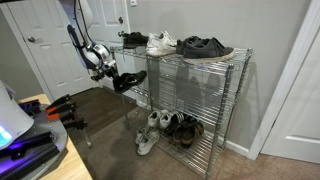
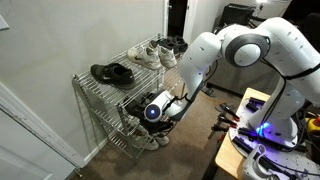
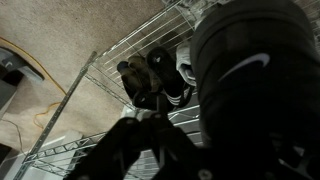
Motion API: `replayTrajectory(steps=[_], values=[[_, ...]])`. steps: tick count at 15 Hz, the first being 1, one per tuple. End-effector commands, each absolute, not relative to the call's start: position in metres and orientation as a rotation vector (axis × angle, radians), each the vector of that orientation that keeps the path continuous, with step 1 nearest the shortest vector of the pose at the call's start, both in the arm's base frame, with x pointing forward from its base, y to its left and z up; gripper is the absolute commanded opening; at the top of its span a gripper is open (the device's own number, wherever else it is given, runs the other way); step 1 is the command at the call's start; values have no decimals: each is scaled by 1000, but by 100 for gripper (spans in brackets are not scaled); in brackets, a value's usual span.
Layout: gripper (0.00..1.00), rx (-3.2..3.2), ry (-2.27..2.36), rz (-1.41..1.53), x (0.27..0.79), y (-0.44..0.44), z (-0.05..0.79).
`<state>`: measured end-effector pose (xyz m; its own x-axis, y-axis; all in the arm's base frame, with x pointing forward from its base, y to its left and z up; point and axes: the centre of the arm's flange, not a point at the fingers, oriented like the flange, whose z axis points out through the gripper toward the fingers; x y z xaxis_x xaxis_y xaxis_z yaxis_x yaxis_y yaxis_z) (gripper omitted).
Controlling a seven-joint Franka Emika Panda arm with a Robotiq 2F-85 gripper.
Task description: Lift the black shoe from the second shelf and put it on the first shelf with its pair
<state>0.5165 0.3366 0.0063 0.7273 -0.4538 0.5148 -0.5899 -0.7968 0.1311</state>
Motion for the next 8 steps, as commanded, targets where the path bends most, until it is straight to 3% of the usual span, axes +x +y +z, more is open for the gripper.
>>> replayTrajectory(steps=[1, 5, 8], values=[[28, 2689, -792, 639, 522, 338, 4], [3, 2687, -786, 635, 522, 340, 10], [1, 2701, -778, 592, 518, 342, 12]])
